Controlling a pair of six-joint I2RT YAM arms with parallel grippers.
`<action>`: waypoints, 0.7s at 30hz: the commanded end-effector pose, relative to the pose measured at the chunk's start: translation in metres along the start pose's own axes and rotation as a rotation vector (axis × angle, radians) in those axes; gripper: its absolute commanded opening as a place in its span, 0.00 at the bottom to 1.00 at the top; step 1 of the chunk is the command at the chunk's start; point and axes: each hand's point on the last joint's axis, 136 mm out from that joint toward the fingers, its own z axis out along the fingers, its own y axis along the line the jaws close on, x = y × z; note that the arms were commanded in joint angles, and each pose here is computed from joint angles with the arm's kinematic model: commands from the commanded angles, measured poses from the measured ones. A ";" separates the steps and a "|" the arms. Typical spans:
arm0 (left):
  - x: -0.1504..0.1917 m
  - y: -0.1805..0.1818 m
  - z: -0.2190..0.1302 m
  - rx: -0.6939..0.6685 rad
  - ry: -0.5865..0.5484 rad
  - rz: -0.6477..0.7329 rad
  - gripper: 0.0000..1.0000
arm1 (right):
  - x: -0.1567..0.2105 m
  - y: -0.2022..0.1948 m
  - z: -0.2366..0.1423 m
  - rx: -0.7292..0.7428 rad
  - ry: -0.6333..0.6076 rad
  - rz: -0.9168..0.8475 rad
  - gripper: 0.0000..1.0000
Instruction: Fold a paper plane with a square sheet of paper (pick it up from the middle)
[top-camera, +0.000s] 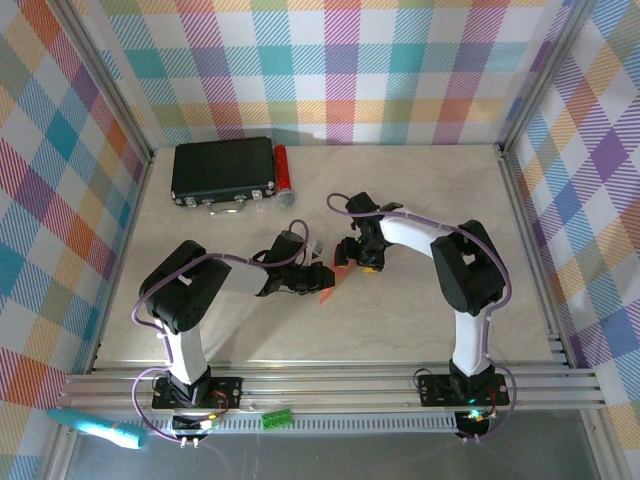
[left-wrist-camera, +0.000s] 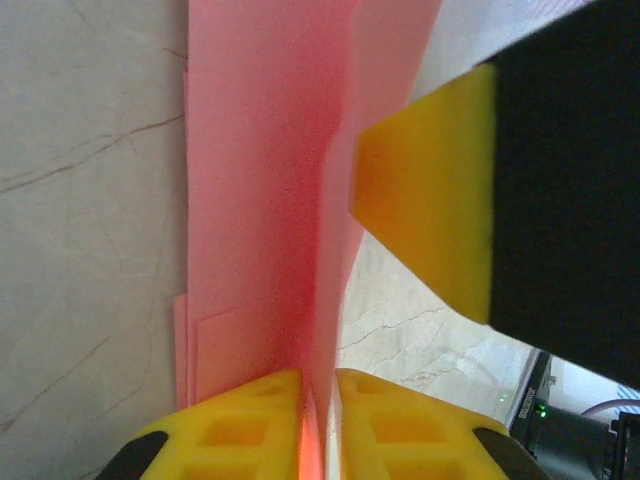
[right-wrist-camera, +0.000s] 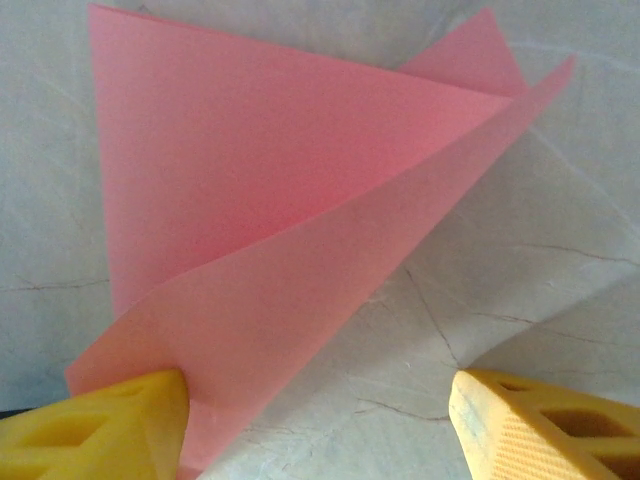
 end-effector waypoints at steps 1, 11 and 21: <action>0.005 0.009 -0.007 -0.028 0.007 -0.022 0.19 | 0.012 -0.023 0.048 0.084 0.058 0.012 0.72; 0.012 0.011 -0.022 -0.092 0.004 -0.008 0.28 | 0.013 -0.021 0.050 0.073 0.069 0.018 0.71; 0.022 0.016 -0.030 -0.153 0.023 0.001 0.28 | 0.015 -0.020 0.051 0.068 0.077 0.023 0.71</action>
